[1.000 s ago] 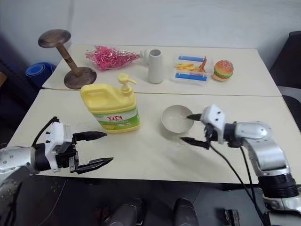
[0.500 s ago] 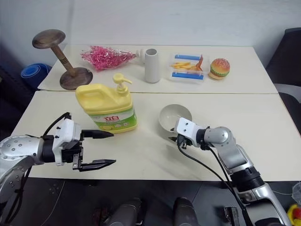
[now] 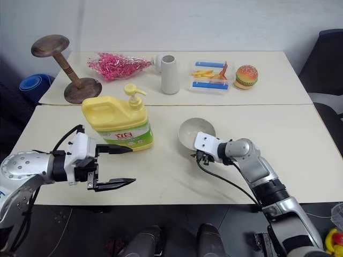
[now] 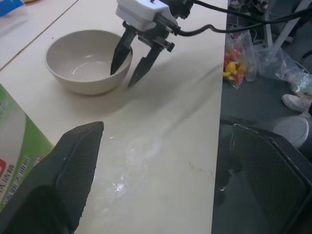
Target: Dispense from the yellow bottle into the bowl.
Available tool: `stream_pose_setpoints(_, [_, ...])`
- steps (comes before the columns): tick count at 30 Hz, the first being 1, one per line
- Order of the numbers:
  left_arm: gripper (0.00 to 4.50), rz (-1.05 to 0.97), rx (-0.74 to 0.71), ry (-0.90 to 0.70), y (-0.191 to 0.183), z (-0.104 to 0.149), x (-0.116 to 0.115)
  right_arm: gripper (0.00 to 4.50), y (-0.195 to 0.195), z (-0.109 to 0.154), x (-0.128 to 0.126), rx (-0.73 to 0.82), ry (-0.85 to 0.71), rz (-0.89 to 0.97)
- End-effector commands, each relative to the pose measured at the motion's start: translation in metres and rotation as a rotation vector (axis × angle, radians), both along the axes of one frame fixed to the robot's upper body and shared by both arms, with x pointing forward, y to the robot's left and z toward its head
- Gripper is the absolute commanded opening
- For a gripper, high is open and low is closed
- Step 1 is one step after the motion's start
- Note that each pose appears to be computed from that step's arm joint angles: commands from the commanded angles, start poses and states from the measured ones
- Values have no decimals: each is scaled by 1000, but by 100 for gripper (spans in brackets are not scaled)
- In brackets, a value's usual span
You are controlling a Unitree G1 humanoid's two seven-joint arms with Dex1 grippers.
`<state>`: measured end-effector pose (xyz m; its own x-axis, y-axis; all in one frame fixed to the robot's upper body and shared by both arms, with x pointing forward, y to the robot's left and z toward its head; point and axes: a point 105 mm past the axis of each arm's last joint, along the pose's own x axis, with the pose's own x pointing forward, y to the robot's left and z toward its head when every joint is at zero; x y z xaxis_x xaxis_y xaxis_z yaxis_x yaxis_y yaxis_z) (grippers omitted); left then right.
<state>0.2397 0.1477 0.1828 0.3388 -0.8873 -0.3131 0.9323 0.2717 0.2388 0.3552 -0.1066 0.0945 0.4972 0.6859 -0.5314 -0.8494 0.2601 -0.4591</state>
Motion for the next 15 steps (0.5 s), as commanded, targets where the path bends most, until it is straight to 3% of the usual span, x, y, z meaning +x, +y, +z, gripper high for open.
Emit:
stream_pose_setpoints(1, [450, 16, -26, -36, 2, 10, 3, 88, 8, 18, 5, 32, -57, 24])
stream_pose_setpoints(4, [450, 22, -39, -38, 2, 13, 3, 1, 11, 21, 2, 31, -56, 58])
stream_pose_setpoints(10, [450, 34, -61, -45, 1, 20, 4, 1, 19, 27, -8, 24, -56, 107])
stream_pose_setpoints(12, [450, 45, -121, -60, 3, 41, 8, 1, 27, 42, -13, 46, -49, 151])
stream_pose_setpoints(15, [450, 107, -308, -95, 20, 96, 24, 1, 41, 81, -17, 76, -68, 235])
